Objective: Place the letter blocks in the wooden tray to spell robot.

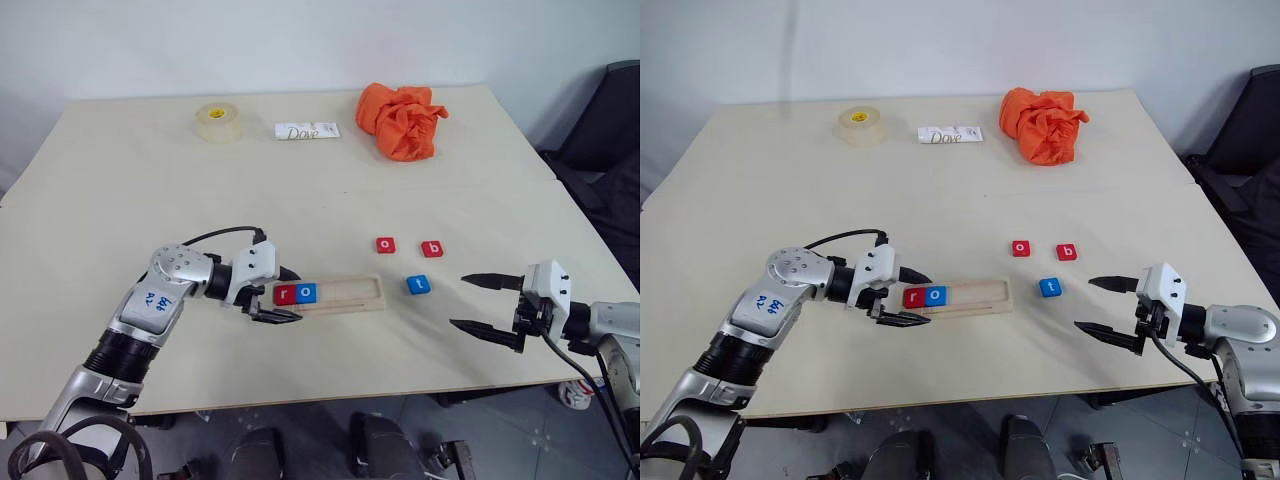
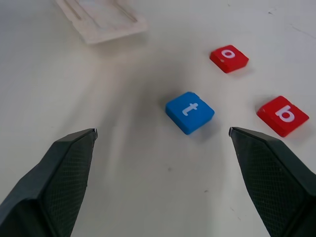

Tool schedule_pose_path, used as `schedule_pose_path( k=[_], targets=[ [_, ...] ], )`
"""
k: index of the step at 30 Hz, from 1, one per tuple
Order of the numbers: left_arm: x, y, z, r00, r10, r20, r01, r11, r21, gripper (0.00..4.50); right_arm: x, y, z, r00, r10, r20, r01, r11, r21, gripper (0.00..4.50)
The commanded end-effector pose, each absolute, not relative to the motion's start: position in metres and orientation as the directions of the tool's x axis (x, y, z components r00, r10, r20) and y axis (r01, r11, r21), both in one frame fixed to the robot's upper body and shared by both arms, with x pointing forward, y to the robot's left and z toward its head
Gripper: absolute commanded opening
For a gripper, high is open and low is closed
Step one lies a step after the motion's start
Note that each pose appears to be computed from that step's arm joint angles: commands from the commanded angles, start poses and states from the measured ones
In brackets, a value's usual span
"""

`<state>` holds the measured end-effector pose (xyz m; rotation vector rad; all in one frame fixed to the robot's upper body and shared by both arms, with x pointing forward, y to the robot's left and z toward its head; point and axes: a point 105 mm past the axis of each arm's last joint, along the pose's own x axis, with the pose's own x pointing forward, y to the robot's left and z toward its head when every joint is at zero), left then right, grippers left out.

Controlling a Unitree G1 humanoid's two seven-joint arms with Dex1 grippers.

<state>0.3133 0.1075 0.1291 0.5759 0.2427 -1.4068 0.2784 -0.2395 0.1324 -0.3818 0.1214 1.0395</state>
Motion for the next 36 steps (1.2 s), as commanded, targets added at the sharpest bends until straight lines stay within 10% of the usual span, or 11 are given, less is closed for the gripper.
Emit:
schedule_pose_path(
  k=[1,17,29,36],
  targets=[
    [0.312,0.105,0.132,0.153,-0.854,-0.497,0.966,0.024,0.257,3.39,0.28,-0.24,0.155,0.53,0.819,-0.218,-0.832,0.453,-0.319,4.5],
    [0.306,0.104,0.123,0.163,-0.853,-0.495,0.97,0.047,0.238,4.48,0.288,-0.238,0.163,0.537,0.819,-0.201,-0.826,0.463,-0.321,4.5],
    [0.277,0.158,0.175,0.183,-0.981,0.063,0.917,0.194,0.349,4.48,0.305,-0.246,0.172,0.755,0.628,-0.189,-0.656,0.718,-0.233,4.5],
    [0.273,0.178,0.154,0.16,-0.981,0.113,0.916,0.191,0.352,4.48,0.306,-0.244,0.173,0.883,0.453,-0.121,-0.469,0.857,-0.211,4.5]
  ],
)
